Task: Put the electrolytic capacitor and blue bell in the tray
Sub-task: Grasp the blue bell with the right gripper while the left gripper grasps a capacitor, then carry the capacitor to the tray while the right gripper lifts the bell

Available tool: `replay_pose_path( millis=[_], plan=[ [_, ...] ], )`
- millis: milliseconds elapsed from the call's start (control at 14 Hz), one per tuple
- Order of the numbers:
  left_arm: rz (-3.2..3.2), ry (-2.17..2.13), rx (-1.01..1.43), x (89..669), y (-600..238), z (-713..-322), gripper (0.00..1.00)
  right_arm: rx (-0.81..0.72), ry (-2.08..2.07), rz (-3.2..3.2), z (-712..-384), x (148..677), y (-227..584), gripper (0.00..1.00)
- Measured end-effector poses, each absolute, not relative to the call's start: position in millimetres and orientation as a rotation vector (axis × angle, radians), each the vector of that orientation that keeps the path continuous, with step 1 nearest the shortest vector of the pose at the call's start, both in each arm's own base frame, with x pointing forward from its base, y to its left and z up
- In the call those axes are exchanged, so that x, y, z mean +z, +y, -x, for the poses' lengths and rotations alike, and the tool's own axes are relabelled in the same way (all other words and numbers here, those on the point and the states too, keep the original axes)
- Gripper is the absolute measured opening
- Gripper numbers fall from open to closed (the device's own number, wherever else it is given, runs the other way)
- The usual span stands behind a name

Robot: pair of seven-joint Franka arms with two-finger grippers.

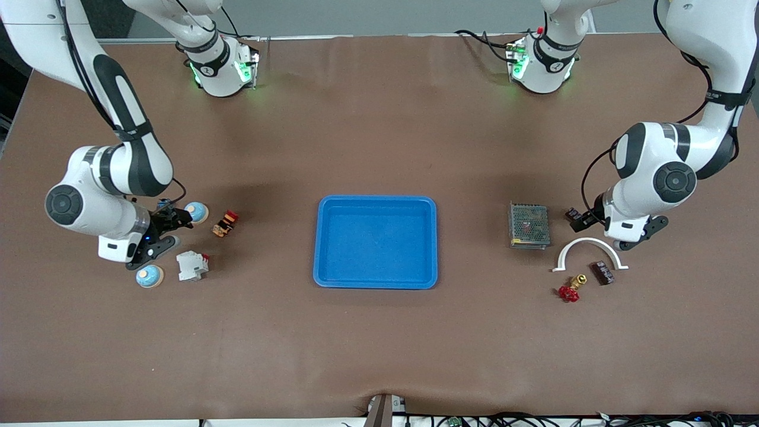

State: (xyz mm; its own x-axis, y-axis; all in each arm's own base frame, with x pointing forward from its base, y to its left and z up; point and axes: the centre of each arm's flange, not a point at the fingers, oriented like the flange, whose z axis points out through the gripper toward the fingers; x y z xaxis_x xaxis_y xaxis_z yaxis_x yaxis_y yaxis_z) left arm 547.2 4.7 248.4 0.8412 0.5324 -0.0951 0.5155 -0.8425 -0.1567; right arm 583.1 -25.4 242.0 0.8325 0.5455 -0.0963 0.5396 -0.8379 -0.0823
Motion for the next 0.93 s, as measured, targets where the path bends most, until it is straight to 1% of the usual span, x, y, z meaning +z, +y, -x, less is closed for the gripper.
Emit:
replay_pose_path(
  millis=[356,427,499,570,641,784,926],
  plan=[
    [2.889,-0.919,0.247,211,38,-534,0.98,0.176,-0.883,2.959,-552,239,-24,1.0],
    [2.897,-0.931,0.242,202,40,-533,0.94,0.175,-0.884,2.96,-545,240,-23,1.0],
    [2.905,-0.938,0.239,194,41,-532,0.94,0.182,-0.886,2.958,-539,240,-23,1.0],
    [2.91,-0.94,0.242,188,41,-532,0.9,0.19,-0.888,2.955,-532,240,-23,1.0],
    [2.913,-0.941,0.245,185,40,-532,0.9,0.196,-0.89,2.953,-528,238,-23,1.0],
    [2.927,-0.943,0.226,180,38,-533,0.85,0.185,-0.896,2.954,-522,233,-23,1.0],
    [2.939,-0.944,0.217,173,35,-533,0.67,0.145,-0.903,2.963,-514,224,-23,1.0]
  ],
)
